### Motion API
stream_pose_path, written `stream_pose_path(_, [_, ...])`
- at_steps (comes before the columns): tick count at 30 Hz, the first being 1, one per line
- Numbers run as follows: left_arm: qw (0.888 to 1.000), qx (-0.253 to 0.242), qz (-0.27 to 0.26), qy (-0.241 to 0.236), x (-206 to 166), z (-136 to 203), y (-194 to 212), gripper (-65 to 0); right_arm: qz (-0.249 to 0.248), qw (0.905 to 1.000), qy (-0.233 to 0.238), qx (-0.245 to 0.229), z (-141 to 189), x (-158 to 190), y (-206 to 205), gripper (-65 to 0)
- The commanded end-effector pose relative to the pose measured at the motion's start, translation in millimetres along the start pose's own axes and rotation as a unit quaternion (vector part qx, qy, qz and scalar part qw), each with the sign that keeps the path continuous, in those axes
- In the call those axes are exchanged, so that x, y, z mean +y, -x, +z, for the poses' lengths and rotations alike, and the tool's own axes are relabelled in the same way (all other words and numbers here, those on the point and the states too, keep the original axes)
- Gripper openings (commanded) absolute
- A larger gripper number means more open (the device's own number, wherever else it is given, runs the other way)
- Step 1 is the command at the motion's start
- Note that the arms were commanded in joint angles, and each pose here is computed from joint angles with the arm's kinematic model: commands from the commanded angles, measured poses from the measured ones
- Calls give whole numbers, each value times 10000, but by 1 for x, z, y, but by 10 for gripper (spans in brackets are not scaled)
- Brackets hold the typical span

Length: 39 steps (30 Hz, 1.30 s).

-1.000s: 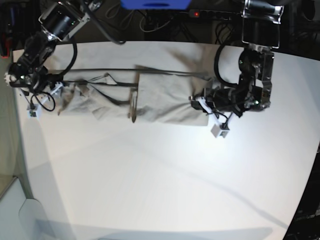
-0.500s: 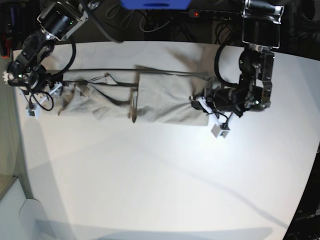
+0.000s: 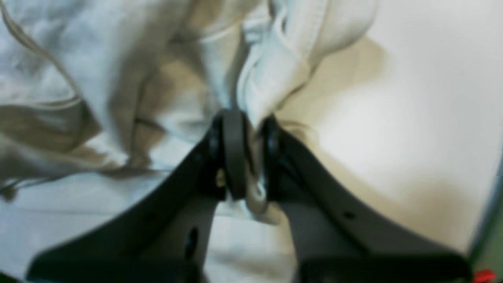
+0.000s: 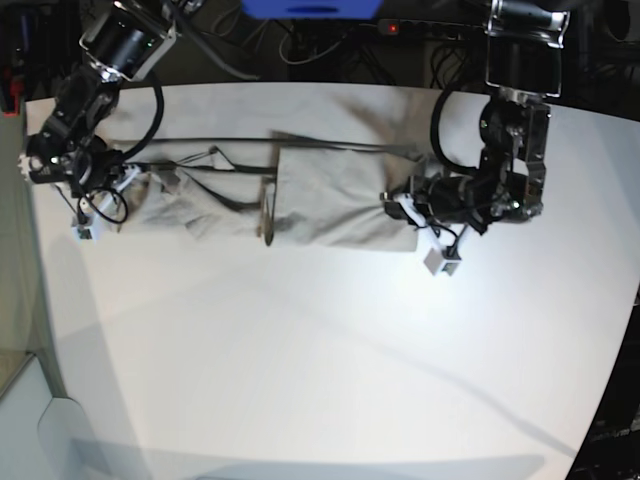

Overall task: Layout the t-shirt on the table in an organized manner, then fold the t-shirt properly
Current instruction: 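Lift the shirt end with the right gripper toward the left gripper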

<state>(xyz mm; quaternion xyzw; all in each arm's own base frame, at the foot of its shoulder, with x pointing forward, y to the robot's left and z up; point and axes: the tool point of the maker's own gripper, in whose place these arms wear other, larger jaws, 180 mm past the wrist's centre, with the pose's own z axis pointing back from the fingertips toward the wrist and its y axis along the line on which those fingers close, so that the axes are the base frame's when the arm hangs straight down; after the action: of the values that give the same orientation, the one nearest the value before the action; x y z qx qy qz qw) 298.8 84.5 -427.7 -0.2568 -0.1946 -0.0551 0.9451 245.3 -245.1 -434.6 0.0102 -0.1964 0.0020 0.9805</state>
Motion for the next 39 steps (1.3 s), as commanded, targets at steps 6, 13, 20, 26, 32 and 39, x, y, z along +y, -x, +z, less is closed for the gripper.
stream_pose_path(6, [9998, -115, -94, -103, 3, 7, -11, -645, 602, 9979, -220, -124, 28, 18, -12, -650])
stream_pose_path(13, [9997, -179, -125, -105, 3, 9, -18, -645, 901, 9926, -101, -803, 63, 25, -49, -650])
stream_pose_path(20, [9986, -513, -71, -144, 6, 24, -35, -645, 988, 9884, -205, -1136, 76, 29, -62, -650])
stream_pose_path(26, [9931, -1156, -153, -99, 0, 55, -65, -645, 1092, 9810, -678, -1455, 82, 49, -73, -650])
stream_pose_path(32, [9923, -1216, 224, -46, 25, 82, -62, -645, 1259, 9767, -842, -1518, 83, 62, -79, -650])
stream_pose_path(39, [9869, -1061, 876, -841, 89, 110, -17, -645, 1247, 9766, -860, -1529, 83, 63, -79, -650])
